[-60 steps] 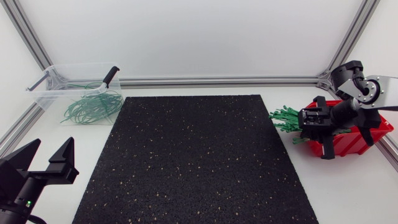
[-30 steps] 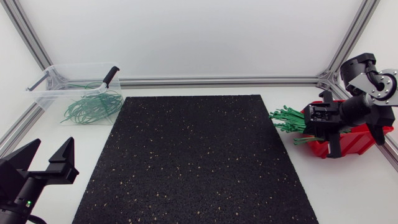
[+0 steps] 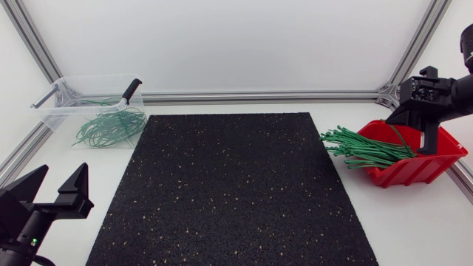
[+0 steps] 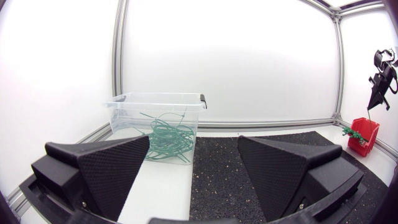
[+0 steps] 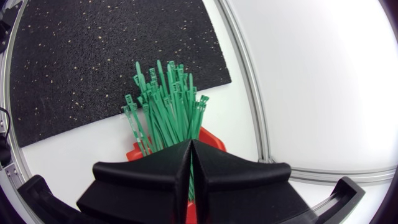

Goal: Take a green cable tie from the red box, thread the tail through the head to close it, then place it in the transparent bin on the left.

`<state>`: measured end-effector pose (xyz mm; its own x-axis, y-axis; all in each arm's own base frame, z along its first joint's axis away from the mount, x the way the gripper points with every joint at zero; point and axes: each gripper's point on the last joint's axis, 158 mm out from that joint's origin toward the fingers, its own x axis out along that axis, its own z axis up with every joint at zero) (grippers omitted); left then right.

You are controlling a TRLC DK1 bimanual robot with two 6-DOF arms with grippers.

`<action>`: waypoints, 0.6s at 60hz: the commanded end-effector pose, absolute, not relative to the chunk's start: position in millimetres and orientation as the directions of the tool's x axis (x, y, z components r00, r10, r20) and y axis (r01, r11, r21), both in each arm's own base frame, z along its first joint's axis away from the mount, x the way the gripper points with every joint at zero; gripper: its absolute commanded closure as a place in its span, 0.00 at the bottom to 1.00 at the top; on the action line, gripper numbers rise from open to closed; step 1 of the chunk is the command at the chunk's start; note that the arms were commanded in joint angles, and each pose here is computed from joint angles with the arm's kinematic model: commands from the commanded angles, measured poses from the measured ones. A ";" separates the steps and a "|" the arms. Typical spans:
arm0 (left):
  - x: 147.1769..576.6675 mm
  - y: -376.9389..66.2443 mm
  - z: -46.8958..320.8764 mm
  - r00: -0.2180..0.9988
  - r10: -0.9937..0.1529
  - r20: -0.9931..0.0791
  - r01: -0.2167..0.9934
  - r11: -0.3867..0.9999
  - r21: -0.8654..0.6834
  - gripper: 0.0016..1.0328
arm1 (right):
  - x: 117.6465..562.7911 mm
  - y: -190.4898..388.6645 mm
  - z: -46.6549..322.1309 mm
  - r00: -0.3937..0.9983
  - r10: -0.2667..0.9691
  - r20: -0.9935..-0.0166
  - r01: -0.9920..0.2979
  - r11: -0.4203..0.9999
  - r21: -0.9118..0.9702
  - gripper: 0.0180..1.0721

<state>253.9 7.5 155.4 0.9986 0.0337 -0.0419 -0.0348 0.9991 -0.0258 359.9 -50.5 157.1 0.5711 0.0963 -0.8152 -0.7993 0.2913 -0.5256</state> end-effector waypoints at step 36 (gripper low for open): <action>254.5 6.9 134.3 0.996 0.032 -0.086 -0.036 0.999 -0.041 0.04 | 361.0 -13.7 298.3 0.776 0.288 -0.562 -0.611 0.564 -0.555 0.94</action>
<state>253.9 7.4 155.4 0.9986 0.0333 -0.0419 -0.0344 0.9991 -0.0258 365.6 -26.1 280.6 0.7666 0.2611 -0.5866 -0.6234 0.5216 -0.5825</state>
